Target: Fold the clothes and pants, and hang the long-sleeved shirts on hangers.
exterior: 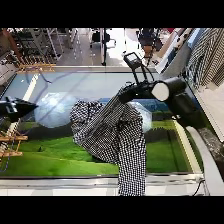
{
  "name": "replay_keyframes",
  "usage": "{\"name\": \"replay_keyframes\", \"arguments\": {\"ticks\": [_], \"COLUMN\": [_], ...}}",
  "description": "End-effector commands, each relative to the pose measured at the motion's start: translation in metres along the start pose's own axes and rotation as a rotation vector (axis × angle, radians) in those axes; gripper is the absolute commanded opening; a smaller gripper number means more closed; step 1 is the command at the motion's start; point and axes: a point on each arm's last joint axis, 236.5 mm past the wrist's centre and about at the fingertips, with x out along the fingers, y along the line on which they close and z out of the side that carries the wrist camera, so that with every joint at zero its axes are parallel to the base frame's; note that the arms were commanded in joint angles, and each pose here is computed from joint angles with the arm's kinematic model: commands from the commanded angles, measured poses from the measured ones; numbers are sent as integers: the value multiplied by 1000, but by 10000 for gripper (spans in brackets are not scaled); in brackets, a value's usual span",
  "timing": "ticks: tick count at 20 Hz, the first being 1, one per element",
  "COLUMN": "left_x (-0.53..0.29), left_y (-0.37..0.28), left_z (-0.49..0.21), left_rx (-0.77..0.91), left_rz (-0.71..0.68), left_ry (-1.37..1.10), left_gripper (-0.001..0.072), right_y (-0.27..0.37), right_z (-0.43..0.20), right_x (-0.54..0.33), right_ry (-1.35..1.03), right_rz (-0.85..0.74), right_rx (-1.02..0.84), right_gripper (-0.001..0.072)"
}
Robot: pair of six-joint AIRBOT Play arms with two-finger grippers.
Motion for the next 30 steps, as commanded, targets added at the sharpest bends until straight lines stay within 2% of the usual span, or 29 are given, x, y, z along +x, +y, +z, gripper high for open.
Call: {"name": "replay_keyframes", "arguments": {"ticks": [1,6,13,18,27,30], "left_x": [44,59,36,34,53,79], "left_y": [-40,-65,-44,-60,-61,-43], "left_z": [-6,-14,-13,-18,-45,-40], "left_rx": [69,49,19,-2,-173,-290], "left_rz": [-255,-404,-338,-410,-506,-475], "left_ry": [14,33,-4,25,121,83], "left_gripper": [15,15,15,14,15,14], "right_y": [-11,-23,-58,-66,-65,-39], "right_z": [12,14,2,-3,6,19], "right_x": [-39,-42,-2,27,23,11], "right_ry": [-40,-41,-19,-30,-69,-99], "right_rz": [-59,-108,-231,-252,-247,-148], "right_rx": [-310,-302,89,238,248,247], "right_gripper": [25,25,24,24,25,25]}}
